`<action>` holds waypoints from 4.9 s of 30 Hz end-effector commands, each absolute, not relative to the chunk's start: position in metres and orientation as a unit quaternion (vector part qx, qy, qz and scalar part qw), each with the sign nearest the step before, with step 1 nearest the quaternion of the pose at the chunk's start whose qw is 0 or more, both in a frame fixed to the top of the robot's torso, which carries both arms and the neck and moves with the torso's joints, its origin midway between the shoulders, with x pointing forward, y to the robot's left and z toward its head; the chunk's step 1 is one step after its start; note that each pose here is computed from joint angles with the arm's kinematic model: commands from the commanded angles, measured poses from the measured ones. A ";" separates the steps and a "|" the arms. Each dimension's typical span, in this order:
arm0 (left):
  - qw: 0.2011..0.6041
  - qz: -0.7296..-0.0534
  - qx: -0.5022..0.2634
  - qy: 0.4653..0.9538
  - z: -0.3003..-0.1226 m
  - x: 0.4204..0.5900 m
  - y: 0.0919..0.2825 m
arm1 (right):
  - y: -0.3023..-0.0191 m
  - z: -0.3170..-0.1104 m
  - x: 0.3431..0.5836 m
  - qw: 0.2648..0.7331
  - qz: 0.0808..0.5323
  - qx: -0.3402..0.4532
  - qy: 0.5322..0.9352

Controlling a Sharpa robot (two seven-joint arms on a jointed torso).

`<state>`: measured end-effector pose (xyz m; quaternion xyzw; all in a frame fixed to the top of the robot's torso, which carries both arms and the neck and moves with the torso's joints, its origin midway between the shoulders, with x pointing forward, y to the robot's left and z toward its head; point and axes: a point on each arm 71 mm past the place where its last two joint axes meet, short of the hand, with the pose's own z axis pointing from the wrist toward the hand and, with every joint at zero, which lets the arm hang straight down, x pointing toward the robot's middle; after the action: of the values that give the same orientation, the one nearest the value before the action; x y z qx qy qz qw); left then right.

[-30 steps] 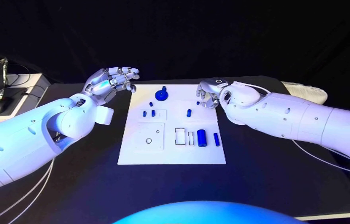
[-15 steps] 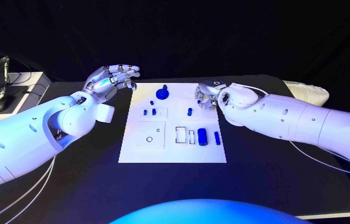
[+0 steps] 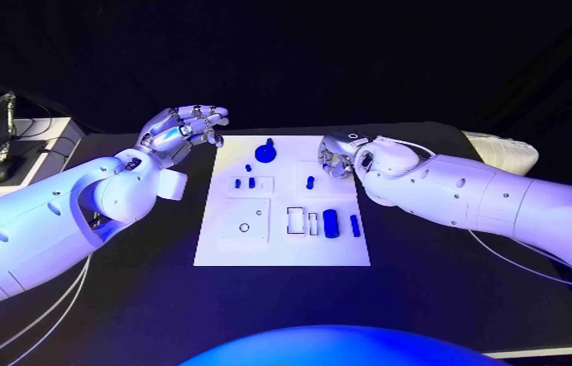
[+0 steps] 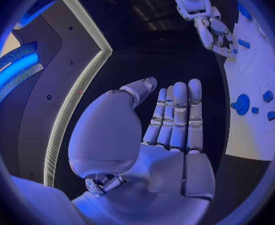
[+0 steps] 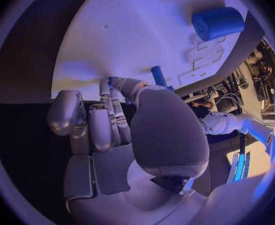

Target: Assemble the parts on the task board

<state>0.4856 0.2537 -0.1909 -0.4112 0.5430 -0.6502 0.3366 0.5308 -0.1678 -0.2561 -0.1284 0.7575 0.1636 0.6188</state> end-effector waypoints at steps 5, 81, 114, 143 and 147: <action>0.337 -0.656 -0.410 0.537 -0.189 0.485 0.253 | -0.161 -0.264 0.528 0.605 0.174 -0.141 0.764; 0.335 -0.651 -0.429 0.529 -0.193 0.490 0.254 | -0.042 -0.263 0.438 0.605 0.314 -0.201 0.704; 0.338 -0.647 -0.430 0.531 -0.193 0.490 0.258 | -0.026 -0.276 0.430 0.592 0.319 -0.213 0.709; 0.337 -0.645 -0.431 0.534 -0.193 0.490 0.259 | -0.027 -0.281 0.430 0.597 0.333 -0.221 0.696; 0.338 -0.643 -0.433 0.534 -0.194 0.490 0.260 | -0.030 -0.277 0.430 0.613 0.338 -0.207 0.683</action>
<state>0.4897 0.2608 -0.1946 -0.4318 0.5363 -0.6407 0.3398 0.4308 -0.0305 -0.2821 -0.2122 0.7026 0.3255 0.5961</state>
